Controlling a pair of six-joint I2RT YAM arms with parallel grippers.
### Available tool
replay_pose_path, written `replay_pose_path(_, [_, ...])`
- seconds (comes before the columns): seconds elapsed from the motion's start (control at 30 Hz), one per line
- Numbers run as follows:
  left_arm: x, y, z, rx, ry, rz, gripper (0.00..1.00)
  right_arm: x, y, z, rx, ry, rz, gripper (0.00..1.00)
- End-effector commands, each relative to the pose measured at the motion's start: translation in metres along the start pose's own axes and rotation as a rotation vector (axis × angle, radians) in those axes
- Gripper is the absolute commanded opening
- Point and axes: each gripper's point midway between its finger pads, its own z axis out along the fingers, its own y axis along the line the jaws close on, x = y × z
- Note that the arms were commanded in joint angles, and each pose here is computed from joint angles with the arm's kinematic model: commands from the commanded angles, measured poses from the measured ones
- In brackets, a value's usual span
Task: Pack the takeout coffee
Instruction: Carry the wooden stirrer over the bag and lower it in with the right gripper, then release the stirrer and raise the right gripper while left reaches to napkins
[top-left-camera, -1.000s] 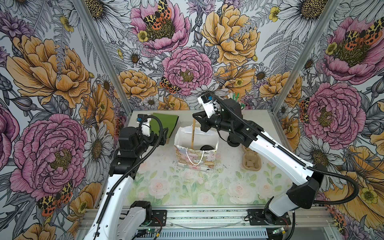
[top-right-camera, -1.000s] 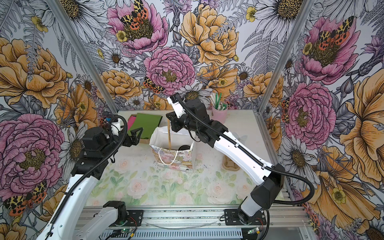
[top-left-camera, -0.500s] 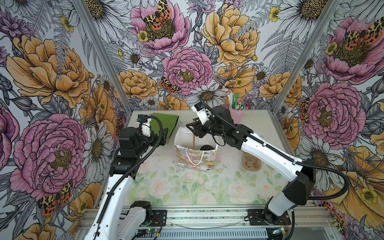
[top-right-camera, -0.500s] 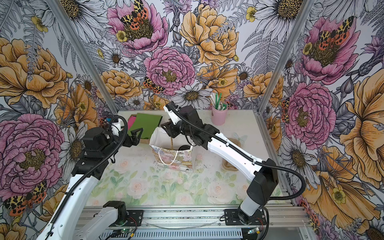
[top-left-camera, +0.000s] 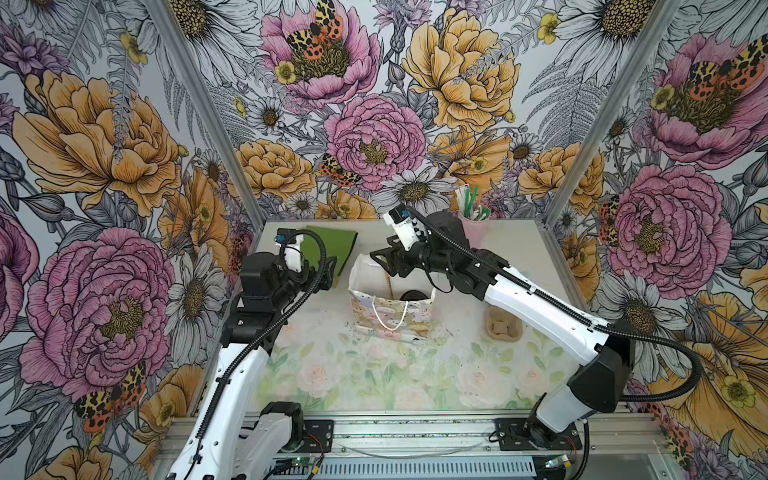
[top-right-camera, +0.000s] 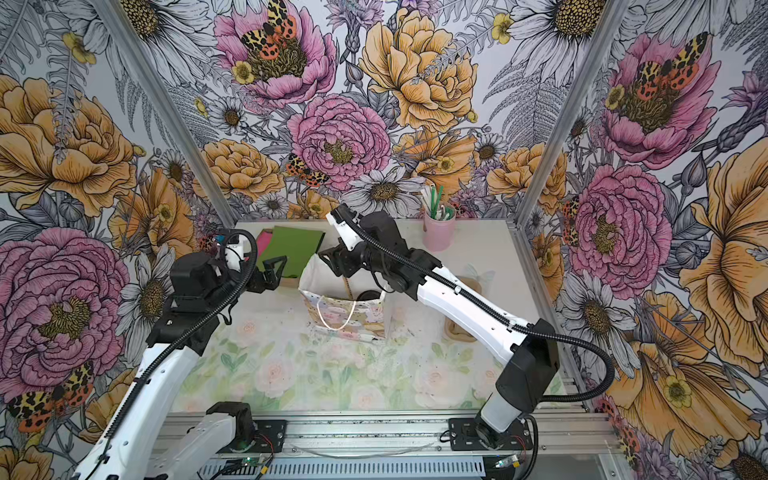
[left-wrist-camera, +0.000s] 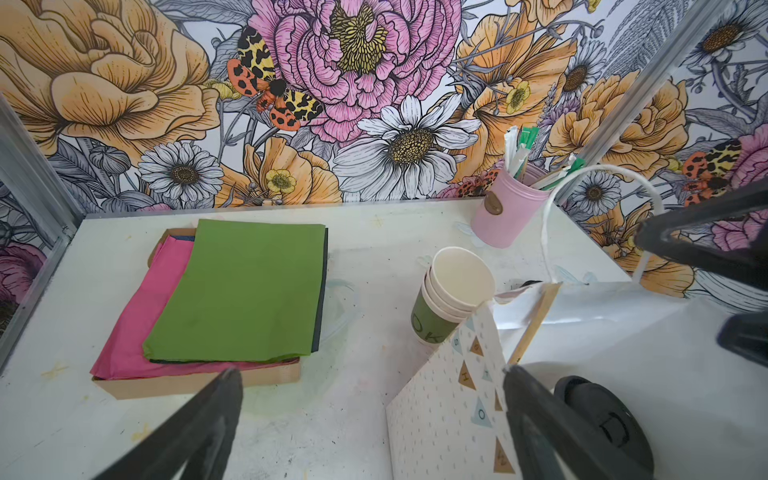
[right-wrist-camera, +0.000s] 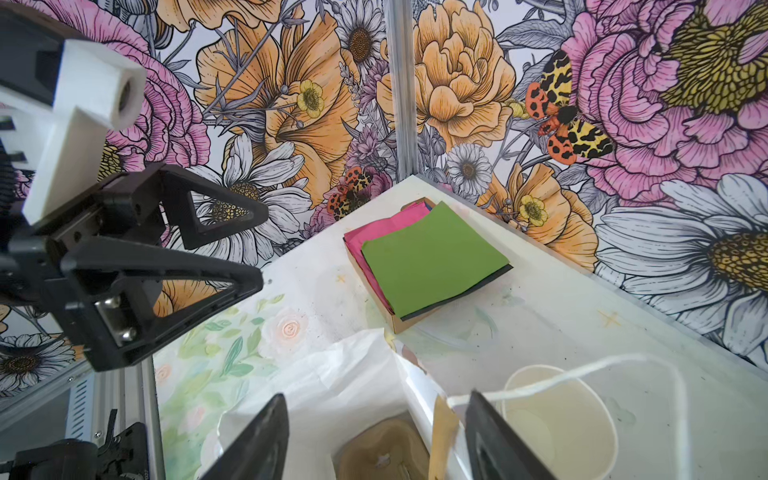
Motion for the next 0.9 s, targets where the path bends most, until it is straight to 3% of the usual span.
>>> replay_pose_path(0.0, [-0.001,0.005,0.003,-0.014,0.004,-0.013,0.99,-0.025,0.007,-0.023,0.009,-0.082,-0.042,0.70])
replay_pose_path(0.23, [0.019,0.031,0.028,-0.097,0.194,-0.072,0.95,-0.025,-0.019,-0.047,0.148,-0.103,-0.067,0.79])
replay_pose_path(0.43, [0.042,0.057,0.064,-0.116,0.386,-0.172,0.86,-0.013,-0.064,-0.069,0.274,-0.103,0.019,0.87])
replay_pose_path(0.6, [0.054,0.072,0.100,-0.139,0.500,-0.151,0.74,0.005,-0.103,-0.089,0.361,-0.098,0.118,0.88])
replay_pose_path(0.87, [0.090,0.089,0.172,-0.190,0.721,-0.021,0.65,0.013,-0.115,-0.106,0.379,-0.106,0.152,0.89])
